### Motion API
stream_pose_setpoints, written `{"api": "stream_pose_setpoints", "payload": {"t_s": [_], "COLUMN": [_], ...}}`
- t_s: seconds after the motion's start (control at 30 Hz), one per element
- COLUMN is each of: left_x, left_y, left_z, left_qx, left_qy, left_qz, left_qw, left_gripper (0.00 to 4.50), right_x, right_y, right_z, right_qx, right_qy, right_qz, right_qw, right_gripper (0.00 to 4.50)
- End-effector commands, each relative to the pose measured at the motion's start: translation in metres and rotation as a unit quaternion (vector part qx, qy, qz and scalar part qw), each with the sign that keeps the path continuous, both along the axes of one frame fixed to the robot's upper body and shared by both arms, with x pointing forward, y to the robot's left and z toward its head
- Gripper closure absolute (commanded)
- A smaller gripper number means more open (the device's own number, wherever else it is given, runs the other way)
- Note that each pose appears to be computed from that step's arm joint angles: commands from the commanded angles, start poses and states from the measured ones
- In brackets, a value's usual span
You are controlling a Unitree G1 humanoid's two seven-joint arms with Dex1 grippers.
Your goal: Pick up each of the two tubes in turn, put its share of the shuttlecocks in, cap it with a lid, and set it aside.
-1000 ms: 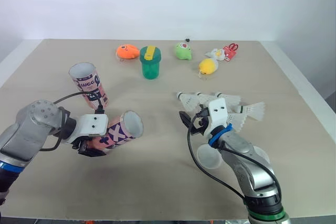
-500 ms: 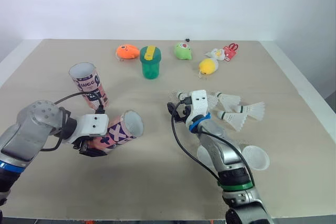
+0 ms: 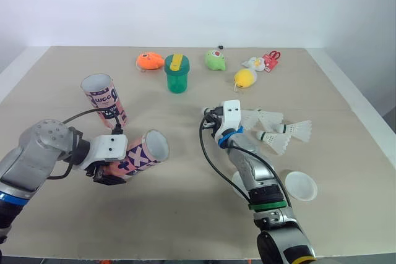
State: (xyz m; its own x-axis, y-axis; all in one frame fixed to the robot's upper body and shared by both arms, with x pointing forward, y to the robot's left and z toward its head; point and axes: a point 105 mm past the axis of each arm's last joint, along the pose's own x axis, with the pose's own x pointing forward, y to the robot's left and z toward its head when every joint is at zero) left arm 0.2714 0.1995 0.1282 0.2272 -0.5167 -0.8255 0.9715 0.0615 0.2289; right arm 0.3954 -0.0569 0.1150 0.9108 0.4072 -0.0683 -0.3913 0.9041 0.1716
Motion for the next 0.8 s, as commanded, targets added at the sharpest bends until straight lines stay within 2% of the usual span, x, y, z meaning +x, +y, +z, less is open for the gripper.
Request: {"api": "stream_pose_setpoints", "payload": {"t_s": [0.03, 0.17, 0.3, 0.37, 0.43, 0.57, 0.7, 0.77, 0.8], "left_x": [-0.005, -0.004, -0.005, -0.004, -0.001, 0.003, 0.004, 0.004, 0.003], "left_y": [-0.004, -0.004, -0.003, -0.002, -0.003, -0.006, -0.007, -0.008, -0.008], "left_z": [-0.007, -0.007, -0.007, -0.008, -0.007, -0.006, -0.005, -0.006, -0.006], "left_qx": [-0.003, -0.003, -0.002, -0.001, -0.002, -0.004, -0.003, -0.004, -0.004], "left_qy": [0.015, 0.014, 0.016, 0.017, 0.015, 0.011, 0.010, 0.011, 0.011], "left_qz": [-0.008, -0.008, -0.007, -0.007, -0.008, -0.013, -0.016, -0.017, -0.017], "left_qw": [1.000, 1.000, 1.000, 1.000, 1.000, 1.000, 1.000, 1.000, 1.000], "left_gripper": [1.06, 1.06, 1.06, 1.06, 1.06, 1.06, 1.06, 1.06, 1.06], "right_x": [-0.015, -0.054, -0.105, -0.132, -0.146, -0.152, -0.138, -0.137, -0.138], "right_y": [0.015, 0.028, 0.028, 0.029, 0.037, 0.056, 0.069, 0.075, 0.077], "right_z": [0.033, 0.073, 0.105, 0.106, 0.100, 0.096, 0.088, 0.090, 0.093], "right_qx": [0.042, 0.052, 0.041, 0.003, -0.049, -0.119, -0.165, -0.159, -0.148], "right_qy": [-0.047, -0.111, -0.157, -0.138, -0.119, -0.120, -0.130, -0.134, -0.136], "right_qz": [0.052, 0.186, 0.353, 0.441, 0.500, 0.548, 0.541, 0.540, 0.541], "right_qw": [0.997, 0.975, 0.922, 0.887, 0.857, 0.819, 0.814, 0.815, 0.816], "right_gripper": [4.43, 4.43, 4.43, 4.43, 4.43, 4.43, 4.43, 3.78, 3.63]}}
